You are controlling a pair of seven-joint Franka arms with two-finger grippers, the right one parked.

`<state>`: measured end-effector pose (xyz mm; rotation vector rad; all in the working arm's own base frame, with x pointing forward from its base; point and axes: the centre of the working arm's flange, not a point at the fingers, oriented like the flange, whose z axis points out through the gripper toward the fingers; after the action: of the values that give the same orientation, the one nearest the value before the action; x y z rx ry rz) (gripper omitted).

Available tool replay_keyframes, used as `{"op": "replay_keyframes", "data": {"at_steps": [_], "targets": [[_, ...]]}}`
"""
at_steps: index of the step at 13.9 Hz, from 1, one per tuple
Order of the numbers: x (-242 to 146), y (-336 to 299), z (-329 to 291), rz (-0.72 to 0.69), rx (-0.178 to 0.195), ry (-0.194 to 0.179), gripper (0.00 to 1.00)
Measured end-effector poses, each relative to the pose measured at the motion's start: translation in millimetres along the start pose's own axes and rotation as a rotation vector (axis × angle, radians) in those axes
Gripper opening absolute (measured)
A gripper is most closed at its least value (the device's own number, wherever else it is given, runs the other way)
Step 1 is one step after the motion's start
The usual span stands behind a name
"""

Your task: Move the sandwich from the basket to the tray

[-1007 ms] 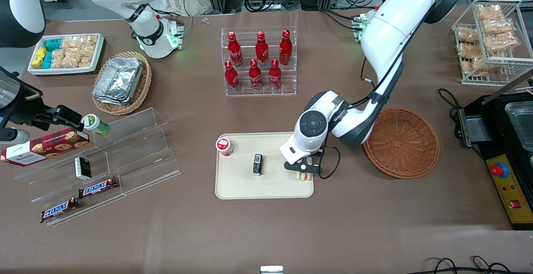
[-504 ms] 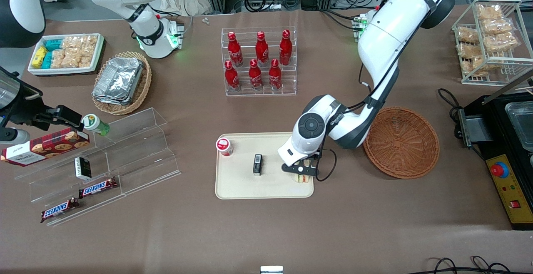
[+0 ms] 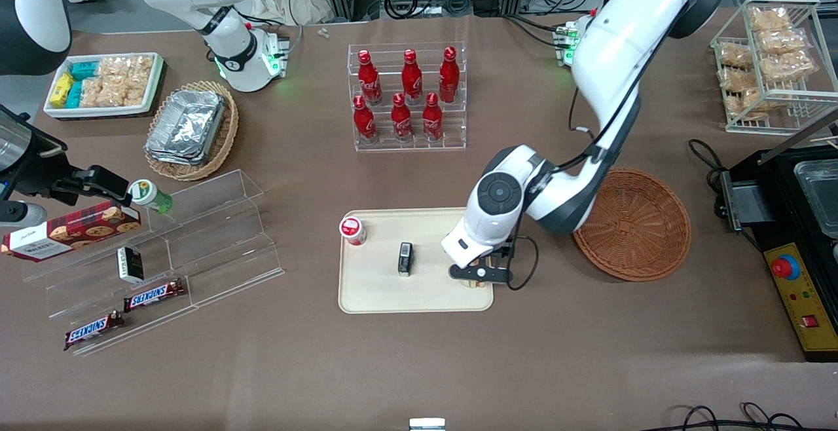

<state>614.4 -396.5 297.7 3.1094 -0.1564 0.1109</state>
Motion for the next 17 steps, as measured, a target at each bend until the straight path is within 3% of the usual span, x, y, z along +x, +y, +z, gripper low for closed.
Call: {"op": "replay_keyframes", "data": {"at_steps": [3,4,7,9,11,15,17], "targets": [[5.3,-31.5,-93.5,-0.047,0.053,0.011,1.00],[5.8,-50.3,-123.6,-0.072,0.048,-0.004,1.00],[6.5,-122.1,-193.9,-0.130,-0.073,-0.094,1.00],[4.3,-174.0,-226.6,-0.129,-0.098,-0.120,1.00],[-5.4,-209.0,-254.8,-0.128,-0.081,-0.136,1.00],[-27.2,-281.7,-314.3,-0.157,-0.043,-0.106,1.00],[-43.3,-315.3,-336.3,-0.186,-0.026,-0.114,1.00]]}}
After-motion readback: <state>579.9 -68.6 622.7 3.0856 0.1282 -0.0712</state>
